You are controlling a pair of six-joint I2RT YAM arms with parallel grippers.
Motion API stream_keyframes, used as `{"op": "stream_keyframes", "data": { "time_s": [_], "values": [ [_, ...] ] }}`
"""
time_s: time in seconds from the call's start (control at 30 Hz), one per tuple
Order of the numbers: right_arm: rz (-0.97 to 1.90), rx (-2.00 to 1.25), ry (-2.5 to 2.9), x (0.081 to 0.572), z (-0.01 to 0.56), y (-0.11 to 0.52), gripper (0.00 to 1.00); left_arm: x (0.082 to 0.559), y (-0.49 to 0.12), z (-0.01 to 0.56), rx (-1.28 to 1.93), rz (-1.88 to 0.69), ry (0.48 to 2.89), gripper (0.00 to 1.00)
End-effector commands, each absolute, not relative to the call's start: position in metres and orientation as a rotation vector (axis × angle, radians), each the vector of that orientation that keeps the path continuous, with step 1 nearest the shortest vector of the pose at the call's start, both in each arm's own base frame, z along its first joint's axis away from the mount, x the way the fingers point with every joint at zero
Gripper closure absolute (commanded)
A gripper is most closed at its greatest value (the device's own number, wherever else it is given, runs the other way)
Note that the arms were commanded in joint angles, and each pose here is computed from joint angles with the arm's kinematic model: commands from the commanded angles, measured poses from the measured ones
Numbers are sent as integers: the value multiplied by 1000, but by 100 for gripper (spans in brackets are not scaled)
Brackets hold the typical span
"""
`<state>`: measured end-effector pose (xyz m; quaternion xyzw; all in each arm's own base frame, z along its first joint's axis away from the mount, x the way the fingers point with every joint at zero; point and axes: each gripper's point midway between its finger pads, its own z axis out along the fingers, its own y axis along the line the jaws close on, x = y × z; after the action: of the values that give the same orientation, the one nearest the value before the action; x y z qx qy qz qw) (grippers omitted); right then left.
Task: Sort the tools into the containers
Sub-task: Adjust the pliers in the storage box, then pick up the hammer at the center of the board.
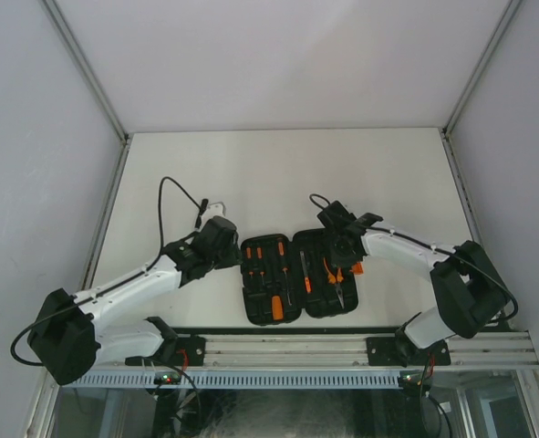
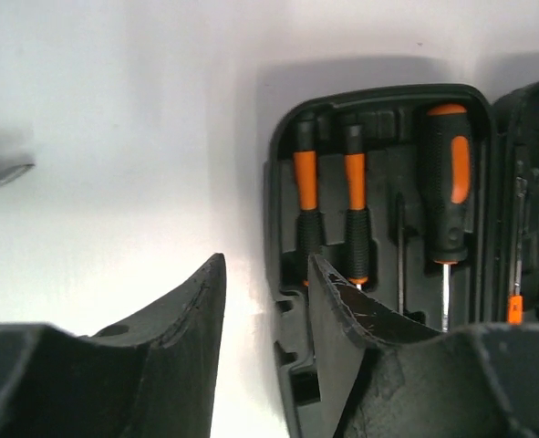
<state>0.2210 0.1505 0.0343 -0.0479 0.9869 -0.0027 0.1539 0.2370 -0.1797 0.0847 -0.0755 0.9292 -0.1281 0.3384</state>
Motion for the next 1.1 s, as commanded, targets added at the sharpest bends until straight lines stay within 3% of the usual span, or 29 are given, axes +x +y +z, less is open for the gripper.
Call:
{"op": "stream_keyframes", "data": {
  "time_s": [0.0,0.1,0.37,0.67,0.9,1.07],
  "values": [
    [47,-129,2744,225,57,151,80,258,-162,128,-210,-276,2306,53],
    [128,-129,2646,231,85,155,73,267,-141,146,-247,-217,2265,47],
    [331,-104,2512,219,124,156,66,287,-79,154,-350,-4,2309,39],
    [530,-128,2458,190,118,166,64,337,-65,146,-313,-14,2430,29],
    [639,-147,2451,173,106,177,61,383,-50,131,-254,125,2534,27],
    [652,-164,2450,169,104,180,60,397,-51,108,-229,64,2590,27]
  ]
}}
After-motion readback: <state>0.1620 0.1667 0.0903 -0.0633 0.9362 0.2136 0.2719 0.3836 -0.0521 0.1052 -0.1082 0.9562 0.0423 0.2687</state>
